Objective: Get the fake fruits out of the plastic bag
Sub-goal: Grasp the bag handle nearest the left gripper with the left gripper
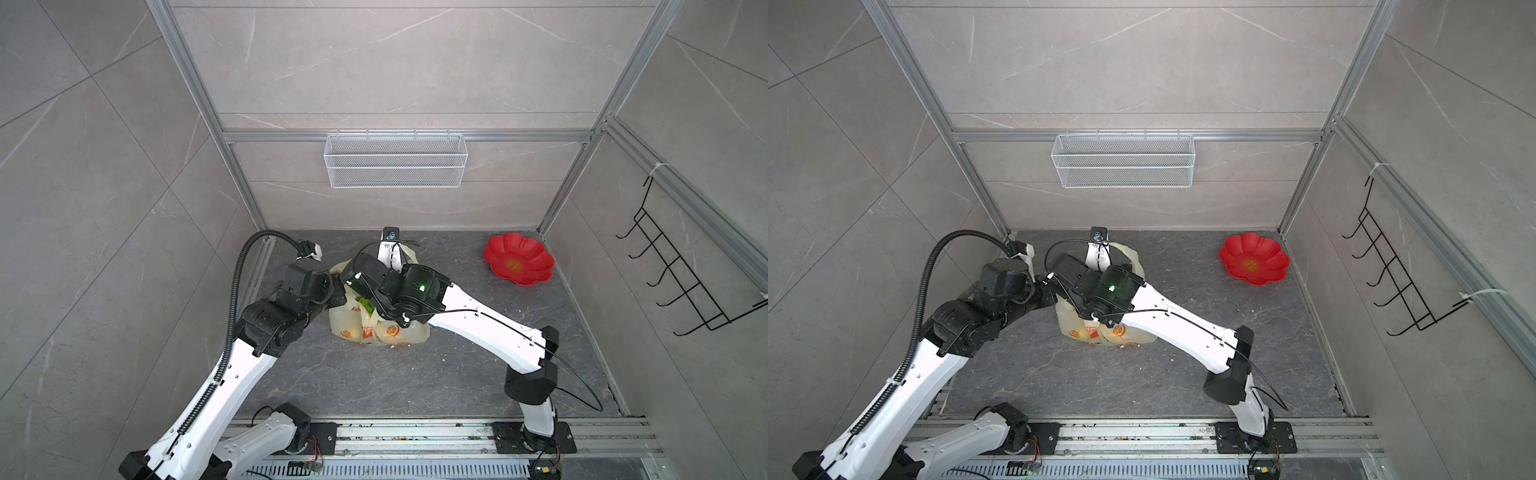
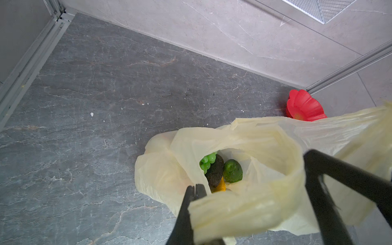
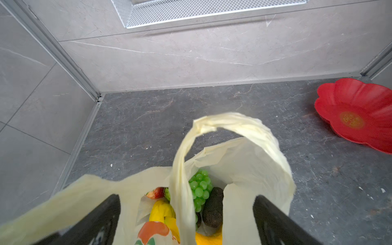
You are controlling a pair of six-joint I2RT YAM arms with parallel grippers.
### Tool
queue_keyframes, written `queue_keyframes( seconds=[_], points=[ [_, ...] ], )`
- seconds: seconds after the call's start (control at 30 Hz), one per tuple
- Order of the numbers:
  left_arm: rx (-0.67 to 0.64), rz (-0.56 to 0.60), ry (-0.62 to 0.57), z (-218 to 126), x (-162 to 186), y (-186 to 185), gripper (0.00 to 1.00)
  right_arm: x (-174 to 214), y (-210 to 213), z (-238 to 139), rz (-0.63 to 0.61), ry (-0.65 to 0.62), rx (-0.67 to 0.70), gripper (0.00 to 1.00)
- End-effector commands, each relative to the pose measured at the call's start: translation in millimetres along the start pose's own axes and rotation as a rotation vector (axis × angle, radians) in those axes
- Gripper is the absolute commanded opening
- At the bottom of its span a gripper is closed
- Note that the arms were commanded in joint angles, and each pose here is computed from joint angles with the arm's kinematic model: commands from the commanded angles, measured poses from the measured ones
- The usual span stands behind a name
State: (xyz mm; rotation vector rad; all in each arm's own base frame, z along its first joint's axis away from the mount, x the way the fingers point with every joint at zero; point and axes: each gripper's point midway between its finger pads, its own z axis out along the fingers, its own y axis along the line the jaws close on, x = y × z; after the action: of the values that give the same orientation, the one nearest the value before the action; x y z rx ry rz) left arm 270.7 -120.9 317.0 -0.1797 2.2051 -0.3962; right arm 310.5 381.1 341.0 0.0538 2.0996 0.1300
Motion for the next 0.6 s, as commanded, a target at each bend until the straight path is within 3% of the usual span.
queue_keyframes(
  seconds=[0.0, 0.13, 0.23, 0.37, 0.47, 0.57],
  points=[
    [0.030, -0.039, -0.062, -9.6, -12.9, -2.2, 0.01, 12.2, -21.0, 10.7, -0.053, 0.015, 0.132, 0.94],
    [0.006, -0.049, -0.080, -10.6, -13.8, 4.8, 0.00, 14.5, -26.5, 21.0, -0.078, 0.023, 0.168, 0.78],
    [-0.039, -0.056, -0.084, -10.0, -15.5, 14.1, 0.00, 9.8, -34.4, 15.4, -0.088, 0.015, 0.180, 0.60],
    [-0.083, -0.066, -0.082, -4.1, -17.3, 25.0, 0.00, 10.0, -37.3, 4.0, -0.108, 0.021, 0.127, 0.28],
    [-0.127, -0.056, -0.080, 1.9, -18.2, 32.5, 0.00, 15.1, -37.7, -10.2, -0.095, 0.029, 0.023, 0.19],
    [-0.176, -0.042, -0.081, 6.7, -18.4, 39.9, 0.00, 23.8, -34.6, -25.4, -0.067, 0.050, -0.137, 0.16]
  ],
)
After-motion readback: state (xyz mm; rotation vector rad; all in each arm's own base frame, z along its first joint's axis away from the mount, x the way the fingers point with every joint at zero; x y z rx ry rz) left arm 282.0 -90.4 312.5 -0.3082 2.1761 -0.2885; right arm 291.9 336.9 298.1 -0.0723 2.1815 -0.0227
